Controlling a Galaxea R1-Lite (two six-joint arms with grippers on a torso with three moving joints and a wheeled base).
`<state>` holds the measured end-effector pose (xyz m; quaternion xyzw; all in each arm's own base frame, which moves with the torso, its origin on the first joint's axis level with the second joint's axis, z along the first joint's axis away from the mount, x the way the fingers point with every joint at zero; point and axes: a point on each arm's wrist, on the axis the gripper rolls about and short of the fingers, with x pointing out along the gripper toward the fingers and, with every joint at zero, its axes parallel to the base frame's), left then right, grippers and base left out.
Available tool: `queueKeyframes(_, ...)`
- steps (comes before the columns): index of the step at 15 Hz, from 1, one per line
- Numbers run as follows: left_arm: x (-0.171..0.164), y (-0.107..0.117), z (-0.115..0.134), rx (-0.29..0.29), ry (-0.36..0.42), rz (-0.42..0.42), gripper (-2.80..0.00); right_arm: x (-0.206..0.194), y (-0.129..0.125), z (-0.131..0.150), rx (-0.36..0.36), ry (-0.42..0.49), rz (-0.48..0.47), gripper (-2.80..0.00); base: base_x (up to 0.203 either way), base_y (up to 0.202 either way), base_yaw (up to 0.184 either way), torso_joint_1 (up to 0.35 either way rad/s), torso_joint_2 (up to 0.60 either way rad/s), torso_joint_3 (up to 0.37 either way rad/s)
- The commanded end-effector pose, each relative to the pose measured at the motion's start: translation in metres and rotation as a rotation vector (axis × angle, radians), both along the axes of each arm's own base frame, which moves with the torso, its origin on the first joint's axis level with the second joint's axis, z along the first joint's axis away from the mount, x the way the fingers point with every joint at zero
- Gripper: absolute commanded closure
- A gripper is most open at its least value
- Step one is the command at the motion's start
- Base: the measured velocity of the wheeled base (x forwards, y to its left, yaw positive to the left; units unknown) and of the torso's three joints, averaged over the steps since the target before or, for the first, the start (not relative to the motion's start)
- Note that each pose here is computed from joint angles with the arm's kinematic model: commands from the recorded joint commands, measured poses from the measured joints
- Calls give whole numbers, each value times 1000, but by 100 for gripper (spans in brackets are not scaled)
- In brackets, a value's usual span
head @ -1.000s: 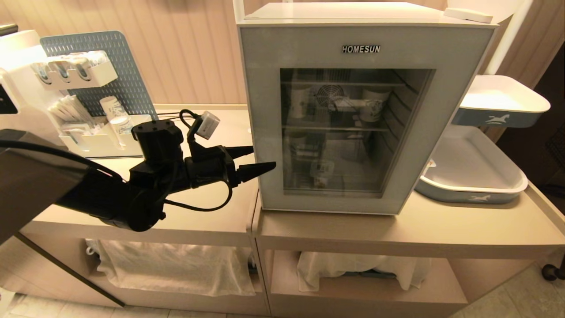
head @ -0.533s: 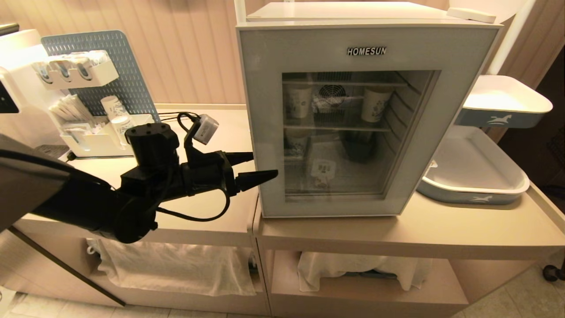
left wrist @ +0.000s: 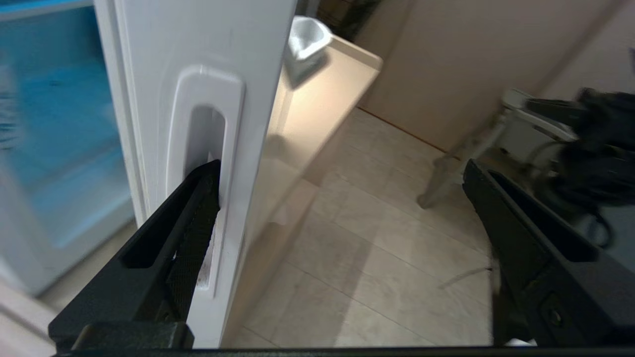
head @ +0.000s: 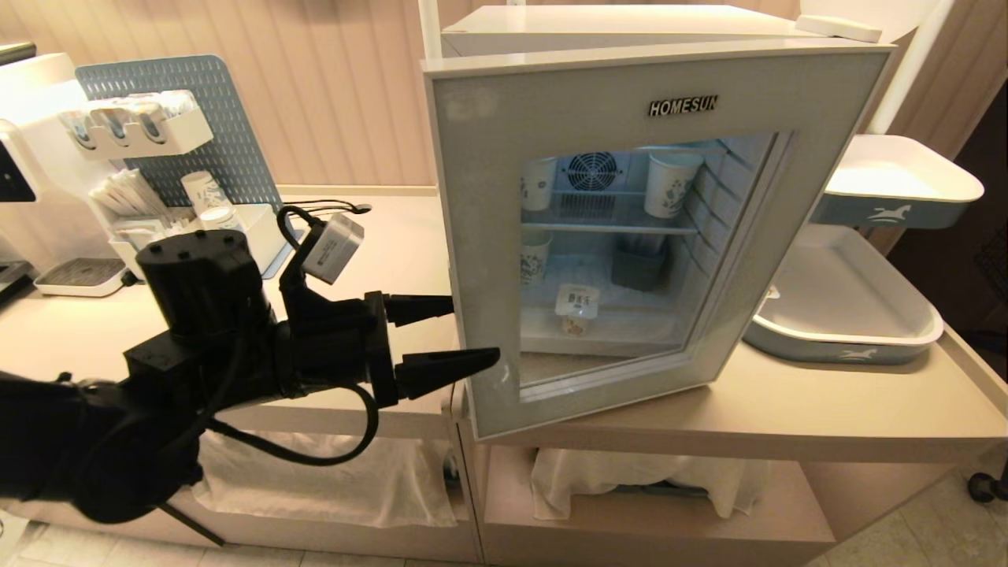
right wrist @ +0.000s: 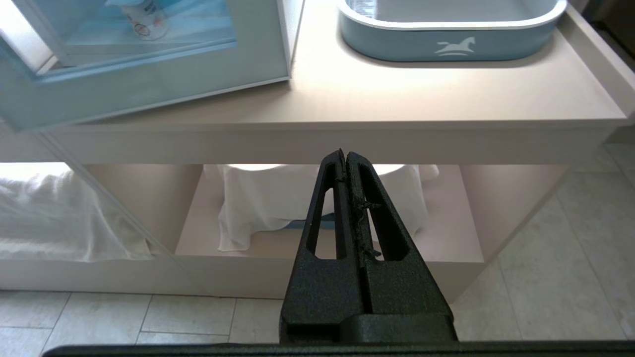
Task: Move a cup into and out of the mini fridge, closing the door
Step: Open the freezer door
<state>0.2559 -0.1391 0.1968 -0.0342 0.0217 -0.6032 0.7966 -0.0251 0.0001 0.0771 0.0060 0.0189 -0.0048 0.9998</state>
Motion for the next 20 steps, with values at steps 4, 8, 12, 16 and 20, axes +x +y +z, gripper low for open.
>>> queueKeyframes(4,-53,-18,16,-27,-48,-153,-280,0,0,0,8,2,0,0,0,0,0,0,0,0)
queueKeyframes(8,-78,-37,8,-9,-19,-270,-280,0,0,0,11,2,0,0,0,0,0,0,0,0)
queueKeyframes(12,-93,-44,-1,14,4,-333,-280,0,0,0,11,2,0,0,0,0,0,0,0,0)
queueKeyframes(16,-91,-41,-3,21,10,-247,-280,0,0,0,11,2,0,0,0,0,0,0,0,0)
queueKeyframes(20,-55,-22,-9,76,64,188,-280,0,0,0,11,2,0,0,0,0,0,0,0,0)
